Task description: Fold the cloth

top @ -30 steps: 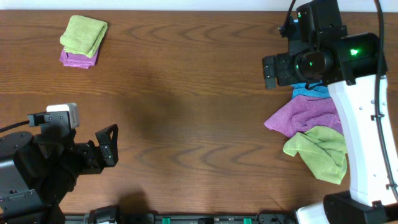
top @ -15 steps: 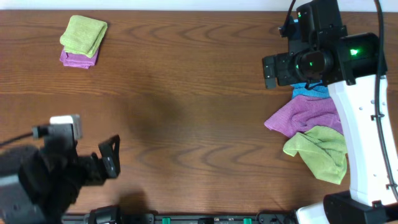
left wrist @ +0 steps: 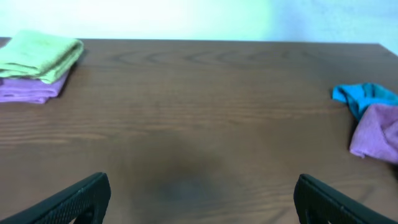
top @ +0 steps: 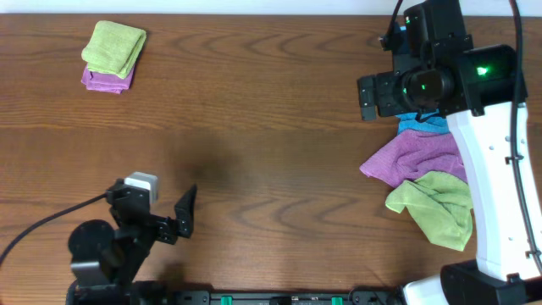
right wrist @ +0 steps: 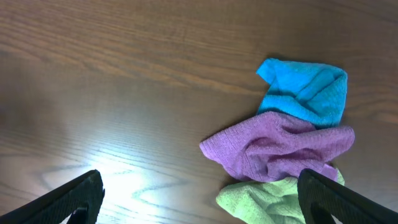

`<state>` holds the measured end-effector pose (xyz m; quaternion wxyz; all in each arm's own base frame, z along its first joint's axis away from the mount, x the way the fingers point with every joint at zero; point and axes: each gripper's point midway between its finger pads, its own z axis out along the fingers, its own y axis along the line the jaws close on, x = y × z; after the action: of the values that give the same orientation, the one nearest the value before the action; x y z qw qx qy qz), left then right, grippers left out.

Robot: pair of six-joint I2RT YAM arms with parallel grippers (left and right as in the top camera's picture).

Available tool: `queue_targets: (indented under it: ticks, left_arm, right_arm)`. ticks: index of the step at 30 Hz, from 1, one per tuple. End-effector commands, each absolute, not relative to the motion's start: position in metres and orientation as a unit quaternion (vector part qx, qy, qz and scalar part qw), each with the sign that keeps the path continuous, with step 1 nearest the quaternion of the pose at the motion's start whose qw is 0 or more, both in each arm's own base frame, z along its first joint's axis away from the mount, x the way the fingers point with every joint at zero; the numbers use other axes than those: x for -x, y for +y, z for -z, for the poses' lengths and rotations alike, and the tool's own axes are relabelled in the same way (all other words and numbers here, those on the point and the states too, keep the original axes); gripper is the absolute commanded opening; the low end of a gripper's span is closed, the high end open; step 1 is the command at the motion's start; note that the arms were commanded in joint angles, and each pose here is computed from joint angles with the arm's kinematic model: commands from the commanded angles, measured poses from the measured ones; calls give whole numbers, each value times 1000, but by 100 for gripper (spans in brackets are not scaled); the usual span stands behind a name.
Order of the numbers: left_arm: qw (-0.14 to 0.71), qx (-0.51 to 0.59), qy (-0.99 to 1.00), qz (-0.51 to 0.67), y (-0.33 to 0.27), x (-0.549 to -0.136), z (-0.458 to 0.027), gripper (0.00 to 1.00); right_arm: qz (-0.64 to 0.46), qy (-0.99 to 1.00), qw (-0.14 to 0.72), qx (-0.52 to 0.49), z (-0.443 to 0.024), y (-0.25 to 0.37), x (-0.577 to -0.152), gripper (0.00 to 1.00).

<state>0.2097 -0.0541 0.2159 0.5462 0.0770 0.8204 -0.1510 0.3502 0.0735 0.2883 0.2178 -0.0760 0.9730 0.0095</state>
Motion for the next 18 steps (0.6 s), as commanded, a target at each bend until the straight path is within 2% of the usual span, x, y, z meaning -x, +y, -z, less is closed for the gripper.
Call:
queue_targets:
  ticks: [1, 11, 18]
  left_arm:
    - [542, -90, 820, 161, -60, -211, -189, 95]
    - [544, -87, 823, 136, -53, -216, -128, 95]
    - [558, -99, 814, 127, -53, -217, -114, 95]
  right_arm:
    - [-6, 970, 229, 85, -296, 75, -346, 99]
    - [-6, 970, 229, 85, -296, 74, -346, 99]
    - [-6, 970, 229, 85, -296, 74, -346, 99]
